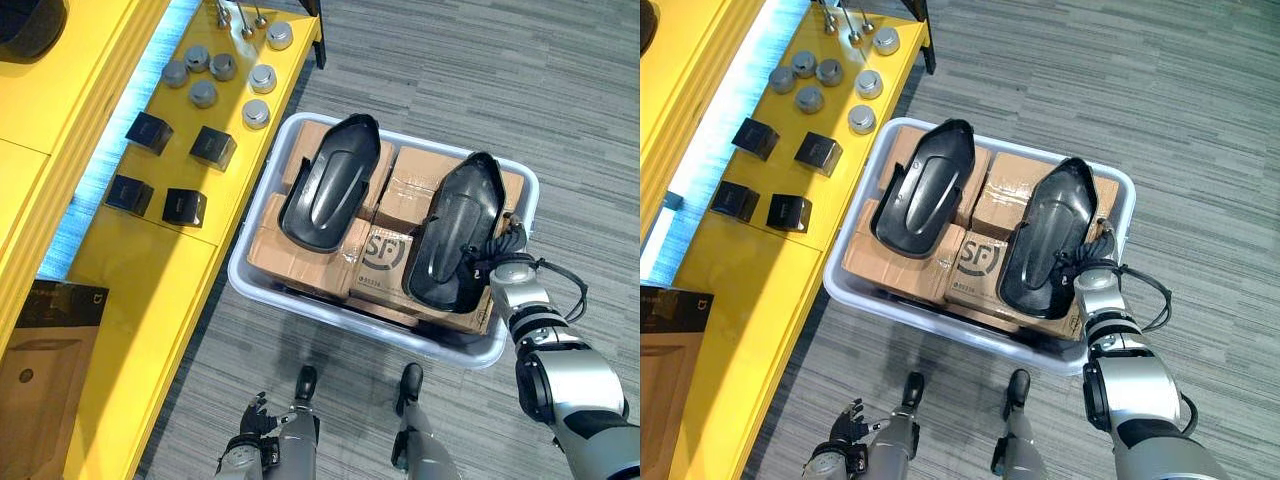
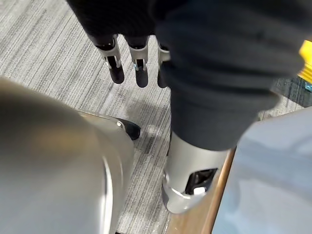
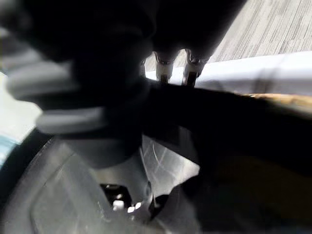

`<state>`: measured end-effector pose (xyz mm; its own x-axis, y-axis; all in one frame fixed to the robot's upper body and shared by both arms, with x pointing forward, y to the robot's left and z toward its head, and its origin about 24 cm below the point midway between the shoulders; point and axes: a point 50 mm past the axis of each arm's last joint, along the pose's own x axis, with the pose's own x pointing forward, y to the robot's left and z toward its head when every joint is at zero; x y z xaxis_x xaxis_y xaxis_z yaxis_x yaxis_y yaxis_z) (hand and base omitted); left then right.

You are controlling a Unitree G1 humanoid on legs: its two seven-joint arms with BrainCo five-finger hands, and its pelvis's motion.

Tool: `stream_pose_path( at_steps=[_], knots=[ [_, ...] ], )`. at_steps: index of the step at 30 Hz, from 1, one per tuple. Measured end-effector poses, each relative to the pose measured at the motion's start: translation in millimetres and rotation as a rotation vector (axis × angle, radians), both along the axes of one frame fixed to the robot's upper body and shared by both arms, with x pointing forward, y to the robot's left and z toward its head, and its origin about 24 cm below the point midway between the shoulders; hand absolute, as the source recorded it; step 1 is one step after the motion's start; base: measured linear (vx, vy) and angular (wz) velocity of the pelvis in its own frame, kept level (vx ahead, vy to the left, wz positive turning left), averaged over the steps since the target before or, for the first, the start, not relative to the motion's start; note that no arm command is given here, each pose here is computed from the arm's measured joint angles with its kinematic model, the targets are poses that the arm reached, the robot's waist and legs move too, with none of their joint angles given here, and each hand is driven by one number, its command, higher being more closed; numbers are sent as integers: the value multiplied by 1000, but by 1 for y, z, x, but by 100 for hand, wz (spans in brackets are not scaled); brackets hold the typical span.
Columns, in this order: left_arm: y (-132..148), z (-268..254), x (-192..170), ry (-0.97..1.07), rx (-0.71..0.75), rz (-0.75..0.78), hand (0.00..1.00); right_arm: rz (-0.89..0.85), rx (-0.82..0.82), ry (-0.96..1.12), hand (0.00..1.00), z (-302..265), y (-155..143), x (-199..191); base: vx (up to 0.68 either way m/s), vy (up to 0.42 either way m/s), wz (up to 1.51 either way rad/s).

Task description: Walk over and take plastic housings, then place them on the shelf

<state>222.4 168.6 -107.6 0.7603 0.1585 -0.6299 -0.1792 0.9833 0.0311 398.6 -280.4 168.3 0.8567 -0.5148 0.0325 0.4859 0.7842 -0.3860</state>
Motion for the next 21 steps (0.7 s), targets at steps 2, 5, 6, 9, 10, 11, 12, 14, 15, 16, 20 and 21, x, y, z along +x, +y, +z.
stream_pose_path(
  at_steps=[2,5,6,9,10,11,12,14,15,16,20,21],
  knots=[
    [0,0,1,7,2,-3,0,2,-6,21,100,2,-2,0,-15,-4,1],
    [-2,0,3,10,4,-10,0,9,-117,113,100,3,5,5,1,-16,-13],
    [-5,2,3,-8,2,-17,0,14,-154,139,100,1,8,5,30,-19,-13],
    [-14,21,13,-129,-29,-39,0,14,-188,145,100,4,9,6,18,-1,1],
    [-18,34,19,-207,-61,-31,0,16,-214,152,100,4,10,6,30,5,8],
    [-19,42,21,-252,-73,-30,0,15,-226,157,100,5,10,6,48,-2,10],
    [-21,58,24,-341,-100,-22,0,15,-256,159,100,6,11,7,50,-11,9],
    [-23,83,24,-462,-133,-16,0,20,-318,121,100,13,13,6,47,-17,10],
    [-24,102,23,-554,-155,-14,0,27,-371,67,100,24,17,6,23,-12,10],
    [-24,109,23,-587,-163,-14,0,30,-394,45,100,28,18,5,24,-5,9],
    [-26,143,22,-733,-219,-22,0,73,-559,-6,100,32,33,1,16,-9,4],
    [-27,151,22,-764,-236,-26,0,88,-588,2,100,25,36,-1,23,-28,11]
  ],
)
